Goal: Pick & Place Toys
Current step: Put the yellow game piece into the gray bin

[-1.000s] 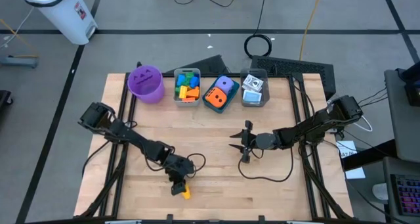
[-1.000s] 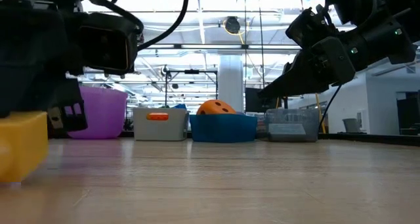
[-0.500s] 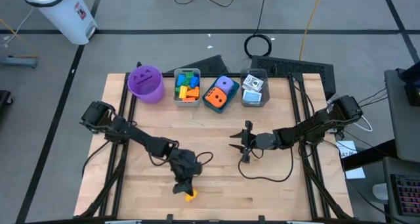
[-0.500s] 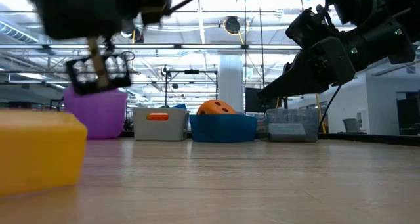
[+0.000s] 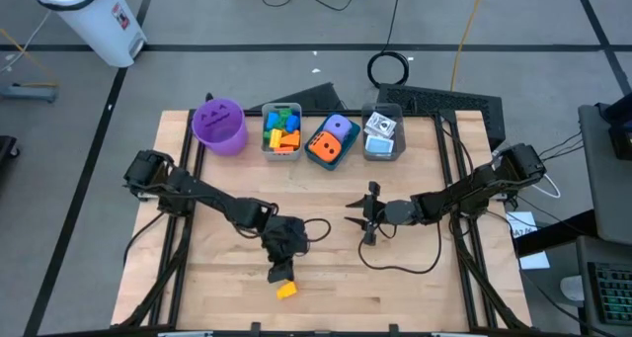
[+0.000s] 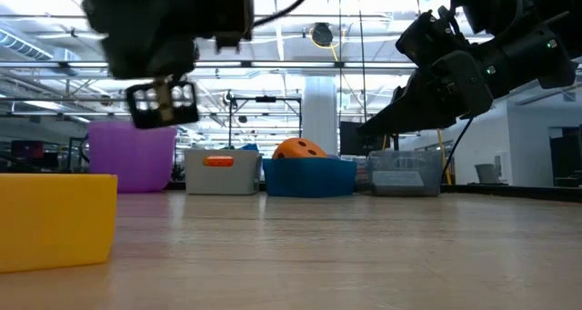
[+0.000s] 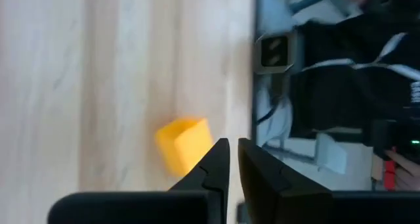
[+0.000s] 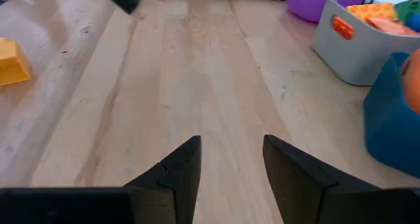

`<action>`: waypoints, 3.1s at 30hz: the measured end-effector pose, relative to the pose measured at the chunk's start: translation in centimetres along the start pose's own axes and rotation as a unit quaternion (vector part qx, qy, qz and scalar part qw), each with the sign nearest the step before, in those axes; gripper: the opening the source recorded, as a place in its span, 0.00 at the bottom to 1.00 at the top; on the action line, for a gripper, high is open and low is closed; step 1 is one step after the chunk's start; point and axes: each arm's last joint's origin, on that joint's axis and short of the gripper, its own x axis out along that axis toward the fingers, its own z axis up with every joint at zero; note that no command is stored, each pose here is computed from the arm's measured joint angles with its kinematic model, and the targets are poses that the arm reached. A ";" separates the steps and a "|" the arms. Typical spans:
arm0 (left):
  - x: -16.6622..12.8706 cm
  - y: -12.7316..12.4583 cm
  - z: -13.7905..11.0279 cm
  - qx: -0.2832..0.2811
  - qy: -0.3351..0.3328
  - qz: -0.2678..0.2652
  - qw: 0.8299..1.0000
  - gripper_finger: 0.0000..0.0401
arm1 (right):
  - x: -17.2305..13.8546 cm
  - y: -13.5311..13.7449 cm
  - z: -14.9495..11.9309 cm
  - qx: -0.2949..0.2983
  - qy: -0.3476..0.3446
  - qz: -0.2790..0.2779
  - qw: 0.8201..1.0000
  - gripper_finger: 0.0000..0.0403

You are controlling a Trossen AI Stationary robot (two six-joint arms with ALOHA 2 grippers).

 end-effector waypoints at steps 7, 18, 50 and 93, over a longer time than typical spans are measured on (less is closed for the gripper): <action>0.7 0.0 -1.5 -0.041 0.013 0.077 0.996 0.11 | -0.1 0.8 0.6 0.000 -0.026 0.129 0.991 0.39; 2.2 -6.5 -3.8 -0.034 -0.017 0.199 0.979 0.12 | -0.1 0.8 0.8 0.004 -0.034 0.131 0.991 0.39; 7.7 -10.8 0.1 -0.055 0.022 0.257 0.965 0.12 | -0.3 1.2 0.8 -0.040 -0.040 0.136 0.989 0.39; 7.8 -6.4 -0.2 -0.177 0.127 0.214 0.952 0.82 | -0.3 1.2 0.7 -0.039 -0.038 0.137 0.989 0.39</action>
